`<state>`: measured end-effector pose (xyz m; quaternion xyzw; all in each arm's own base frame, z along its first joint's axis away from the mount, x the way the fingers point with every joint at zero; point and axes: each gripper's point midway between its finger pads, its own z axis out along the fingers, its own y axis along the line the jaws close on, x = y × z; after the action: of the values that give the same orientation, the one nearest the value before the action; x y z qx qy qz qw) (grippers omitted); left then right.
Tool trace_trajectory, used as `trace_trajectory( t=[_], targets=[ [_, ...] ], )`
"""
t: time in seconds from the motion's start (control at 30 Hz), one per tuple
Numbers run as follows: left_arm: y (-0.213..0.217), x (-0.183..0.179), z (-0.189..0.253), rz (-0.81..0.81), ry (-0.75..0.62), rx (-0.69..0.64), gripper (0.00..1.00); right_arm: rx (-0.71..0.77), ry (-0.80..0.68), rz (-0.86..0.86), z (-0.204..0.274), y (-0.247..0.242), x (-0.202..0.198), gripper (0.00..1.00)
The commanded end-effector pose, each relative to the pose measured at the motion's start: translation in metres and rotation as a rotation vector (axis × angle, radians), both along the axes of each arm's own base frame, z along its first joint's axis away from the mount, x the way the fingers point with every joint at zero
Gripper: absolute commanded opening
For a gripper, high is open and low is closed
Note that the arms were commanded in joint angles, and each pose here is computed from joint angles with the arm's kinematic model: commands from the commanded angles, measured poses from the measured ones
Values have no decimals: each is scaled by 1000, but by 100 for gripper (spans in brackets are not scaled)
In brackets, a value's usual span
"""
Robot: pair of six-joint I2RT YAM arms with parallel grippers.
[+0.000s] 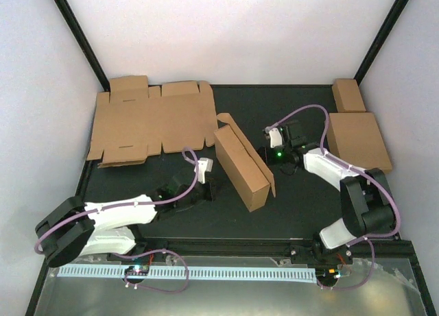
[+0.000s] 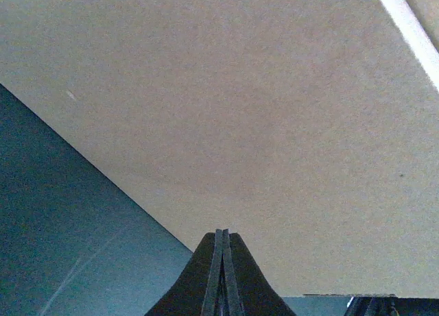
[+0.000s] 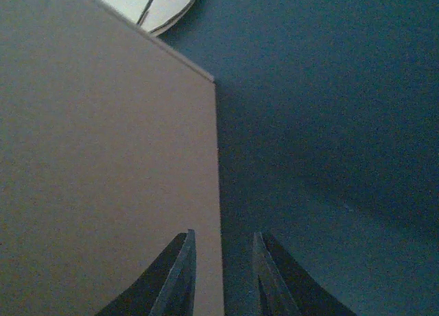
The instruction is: Fold the paper box
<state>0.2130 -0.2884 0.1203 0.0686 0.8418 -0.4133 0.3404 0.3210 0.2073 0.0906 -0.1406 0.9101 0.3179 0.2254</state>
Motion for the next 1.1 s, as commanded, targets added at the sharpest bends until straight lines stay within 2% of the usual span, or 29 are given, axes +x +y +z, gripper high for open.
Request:
trace_trajectory(
  t=[0.0, 0.27, 0.47, 1.07],
  targets=[
    [10, 2, -1, 22, -21, 47, 2, -93, -65, -85, 13, -17, 13, 25],
    [21, -3, 5, 20, -50, 83, 1, -204, -93, -178, 19, -42, 16, 25],
    [30, -4, 16, 28, -83, 98, 2, -222, -159, -232, 40, -57, 7, 25],
    [43, -17, 36, -5, -126, 97, 2, -88, -383, -303, 93, -79, -45, 28]
  ],
)
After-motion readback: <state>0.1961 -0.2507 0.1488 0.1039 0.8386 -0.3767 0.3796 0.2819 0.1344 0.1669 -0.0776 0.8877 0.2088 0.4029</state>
